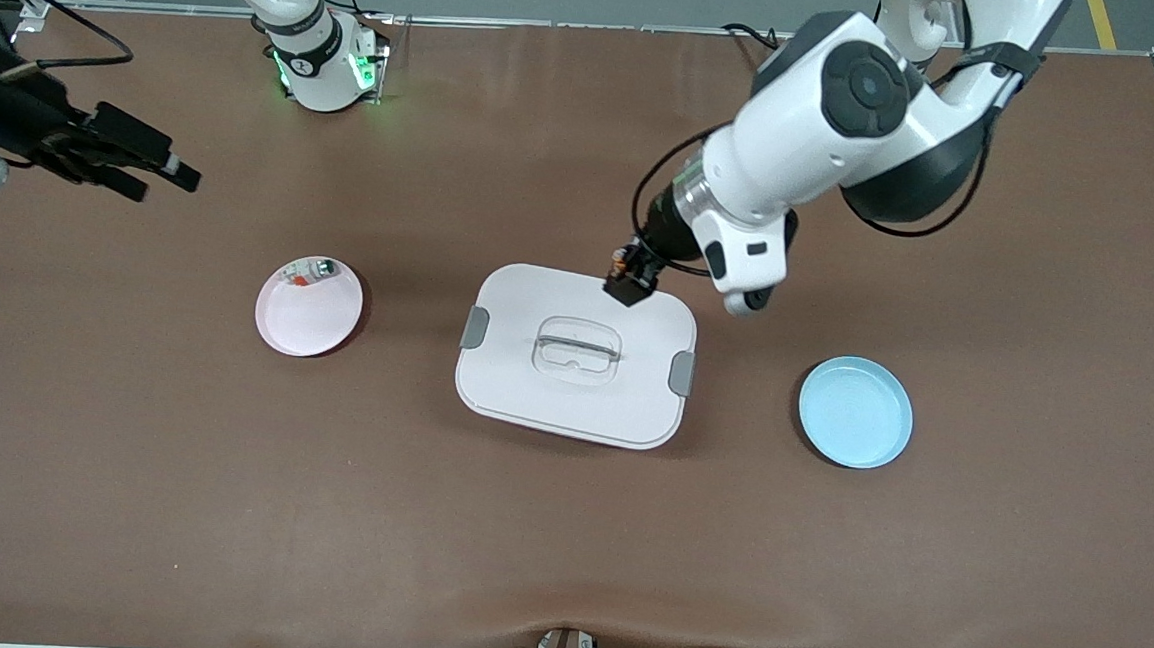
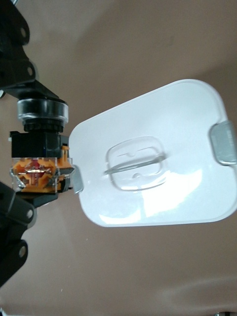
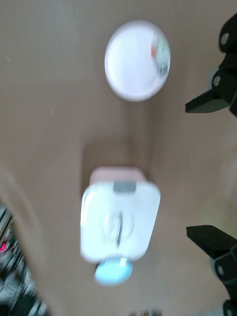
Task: Transfer orange switch to right arm and place
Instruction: 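Lift the switch with the left gripper and carry it toward the box, then hold the switch with the left gripper while the right gripper reaches it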
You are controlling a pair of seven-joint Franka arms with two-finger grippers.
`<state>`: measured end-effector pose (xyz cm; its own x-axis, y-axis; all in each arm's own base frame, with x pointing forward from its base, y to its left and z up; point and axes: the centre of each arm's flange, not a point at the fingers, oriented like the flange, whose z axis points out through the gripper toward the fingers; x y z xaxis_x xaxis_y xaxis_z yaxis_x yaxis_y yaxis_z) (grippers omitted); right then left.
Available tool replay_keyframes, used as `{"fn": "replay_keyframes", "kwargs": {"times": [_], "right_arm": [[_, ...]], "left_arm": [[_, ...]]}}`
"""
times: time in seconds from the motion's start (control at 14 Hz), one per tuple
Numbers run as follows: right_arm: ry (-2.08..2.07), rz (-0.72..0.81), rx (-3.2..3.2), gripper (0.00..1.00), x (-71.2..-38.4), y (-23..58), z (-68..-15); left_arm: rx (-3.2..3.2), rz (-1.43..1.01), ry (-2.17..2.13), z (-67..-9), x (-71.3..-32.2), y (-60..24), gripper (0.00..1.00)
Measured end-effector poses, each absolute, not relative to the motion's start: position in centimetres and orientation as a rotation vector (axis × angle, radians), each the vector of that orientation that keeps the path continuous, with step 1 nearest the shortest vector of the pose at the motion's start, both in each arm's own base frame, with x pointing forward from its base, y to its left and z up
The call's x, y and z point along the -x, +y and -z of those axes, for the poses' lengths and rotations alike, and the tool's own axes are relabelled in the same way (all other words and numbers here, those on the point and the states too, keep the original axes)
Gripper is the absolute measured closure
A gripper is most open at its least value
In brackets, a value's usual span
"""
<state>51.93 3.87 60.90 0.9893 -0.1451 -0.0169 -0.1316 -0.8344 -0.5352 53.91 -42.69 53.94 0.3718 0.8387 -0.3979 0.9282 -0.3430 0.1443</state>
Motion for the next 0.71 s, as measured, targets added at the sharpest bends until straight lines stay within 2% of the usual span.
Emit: {"fn": "replay_keyframes", "kwargs": {"times": [0.29, 0.71], "right_arm": [[0.296, 0.074, 2.389, 0.0, -48.4, 7.0, -56.9], [0.276, 0.194, 2.258, 0.0, -45.6, 16.7, -55.9]], "left_arm": [[-2.183, 0.419, 1.623, -54.3, -51.3, -46.8, 0.28], [-2.069, 0.483, 1.65, -55.2, -50.0, -49.5, 0.28]]}}
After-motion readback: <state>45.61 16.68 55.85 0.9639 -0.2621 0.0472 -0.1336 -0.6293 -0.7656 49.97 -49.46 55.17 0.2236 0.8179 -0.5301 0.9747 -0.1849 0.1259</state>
